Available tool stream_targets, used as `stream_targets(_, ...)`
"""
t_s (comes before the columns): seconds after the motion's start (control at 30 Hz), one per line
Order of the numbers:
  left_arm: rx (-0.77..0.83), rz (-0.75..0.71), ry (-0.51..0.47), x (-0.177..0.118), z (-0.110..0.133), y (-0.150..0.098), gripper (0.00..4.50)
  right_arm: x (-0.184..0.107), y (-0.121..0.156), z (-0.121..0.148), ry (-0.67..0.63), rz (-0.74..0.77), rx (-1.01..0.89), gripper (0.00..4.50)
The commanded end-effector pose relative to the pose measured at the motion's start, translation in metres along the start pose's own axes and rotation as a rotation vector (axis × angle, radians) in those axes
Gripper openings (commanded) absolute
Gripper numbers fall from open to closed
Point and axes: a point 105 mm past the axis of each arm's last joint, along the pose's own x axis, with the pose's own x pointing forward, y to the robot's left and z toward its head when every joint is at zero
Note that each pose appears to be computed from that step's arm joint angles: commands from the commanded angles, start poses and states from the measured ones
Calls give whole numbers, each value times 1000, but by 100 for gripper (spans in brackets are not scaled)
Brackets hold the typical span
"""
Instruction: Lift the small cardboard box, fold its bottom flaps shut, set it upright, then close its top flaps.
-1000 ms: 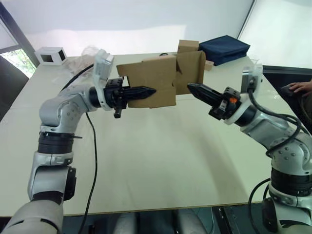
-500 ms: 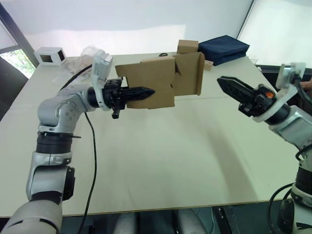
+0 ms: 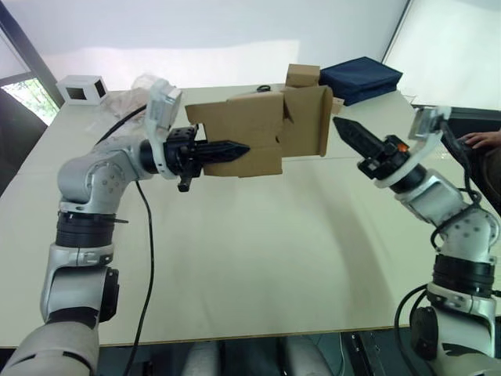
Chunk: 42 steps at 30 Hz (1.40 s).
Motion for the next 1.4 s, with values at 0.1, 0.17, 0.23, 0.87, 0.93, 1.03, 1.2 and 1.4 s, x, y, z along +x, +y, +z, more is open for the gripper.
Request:
stream_targets(0.1, 69, -17, -28, 1, 20, -6, 0, 16, 29, 0, -30, 126, 13, 361)
stream_targets(0.17, 69, -14, -30, 1, 20, -5, 0, 18, 34, 0, -52, 147, 41, 361)
stream_targets(0.23, 67, -8, -32, 0, 20, -4, 0, 18, 41, 0, -72, 177, 76, 361)
stream_targets(0.87, 66, 1, -44, 1, 20, 2, 0, 22, 51, 1, -303, 200, 365, 361)
stream_targets(0.93, 66, -1, -45, 2, 20, 1, 0, 22, 51, 0, -303, 197, 379, 361)
stream_targets(1.03, 64, 0, -53, 2, 20, 3, 0, 23, 54, -8, -297, 201, 409, 361)
stream_targets(1.2, 62, -4, -57, 3, 19, 2, 0, 22, 53, -15, -281, 185, 425, 361)
stream_targets(1.4, 59, -7, -56, 3, 18, 1, 0, 18, 46, -19, -256, 155, 411, 303)
